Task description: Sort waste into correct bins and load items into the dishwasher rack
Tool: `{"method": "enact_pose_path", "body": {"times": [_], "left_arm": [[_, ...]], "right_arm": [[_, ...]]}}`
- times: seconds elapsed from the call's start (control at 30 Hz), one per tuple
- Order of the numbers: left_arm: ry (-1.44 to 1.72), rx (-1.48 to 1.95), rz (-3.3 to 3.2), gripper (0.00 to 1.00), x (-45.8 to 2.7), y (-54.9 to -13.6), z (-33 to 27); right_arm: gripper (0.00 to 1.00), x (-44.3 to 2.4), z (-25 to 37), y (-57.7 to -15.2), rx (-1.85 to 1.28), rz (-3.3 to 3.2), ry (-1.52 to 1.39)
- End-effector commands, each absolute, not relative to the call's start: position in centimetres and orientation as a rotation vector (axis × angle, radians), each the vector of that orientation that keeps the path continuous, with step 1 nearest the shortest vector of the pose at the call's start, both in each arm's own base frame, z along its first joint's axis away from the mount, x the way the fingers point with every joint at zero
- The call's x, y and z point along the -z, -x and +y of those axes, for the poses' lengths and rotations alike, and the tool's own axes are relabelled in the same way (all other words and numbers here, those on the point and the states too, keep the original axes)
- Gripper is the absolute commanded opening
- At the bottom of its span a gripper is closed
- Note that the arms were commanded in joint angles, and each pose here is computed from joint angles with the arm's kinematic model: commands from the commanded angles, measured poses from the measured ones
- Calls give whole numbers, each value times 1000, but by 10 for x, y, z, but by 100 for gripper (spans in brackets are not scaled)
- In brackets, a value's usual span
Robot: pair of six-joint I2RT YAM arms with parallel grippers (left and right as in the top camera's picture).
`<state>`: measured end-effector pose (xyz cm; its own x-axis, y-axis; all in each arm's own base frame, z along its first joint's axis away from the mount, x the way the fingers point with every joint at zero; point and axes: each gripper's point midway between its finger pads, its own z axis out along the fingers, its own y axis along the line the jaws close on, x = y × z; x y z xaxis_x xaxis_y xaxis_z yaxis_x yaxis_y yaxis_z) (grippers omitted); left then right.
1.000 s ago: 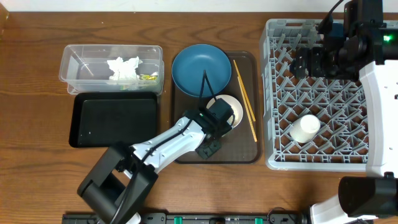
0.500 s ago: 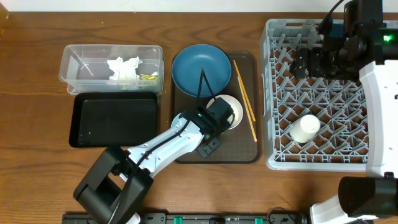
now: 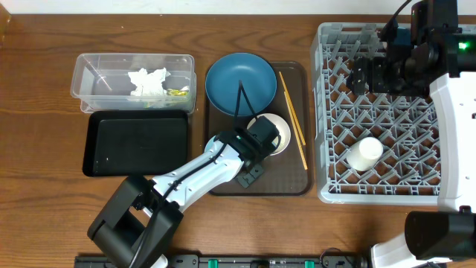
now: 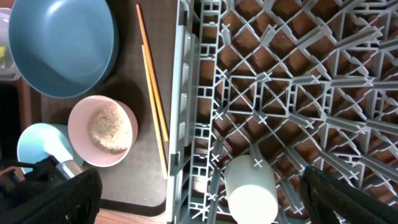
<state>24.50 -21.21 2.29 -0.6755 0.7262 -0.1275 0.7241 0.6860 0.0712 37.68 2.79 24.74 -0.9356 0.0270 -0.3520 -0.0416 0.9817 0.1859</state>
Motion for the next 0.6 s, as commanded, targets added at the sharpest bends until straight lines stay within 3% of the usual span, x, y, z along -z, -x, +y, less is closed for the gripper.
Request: {"method": "enact_pose_path", "body": {"times": [0.0, 0.2, 0.57], "left_arm": [[-1055, -20, 2758, 11, -34, -258, -210], [-792, -30, 2827, 12, -35, -278, -189], [-699, 8, 2735, 16, -42, -314, -185]], "right_arm": [[99, -246, 34, -375, -287, 2775, 48], [99, -246, 34, -375, -287, 2776, 47], [99, -245, 34, -375, -288, 2778, 47]]}}
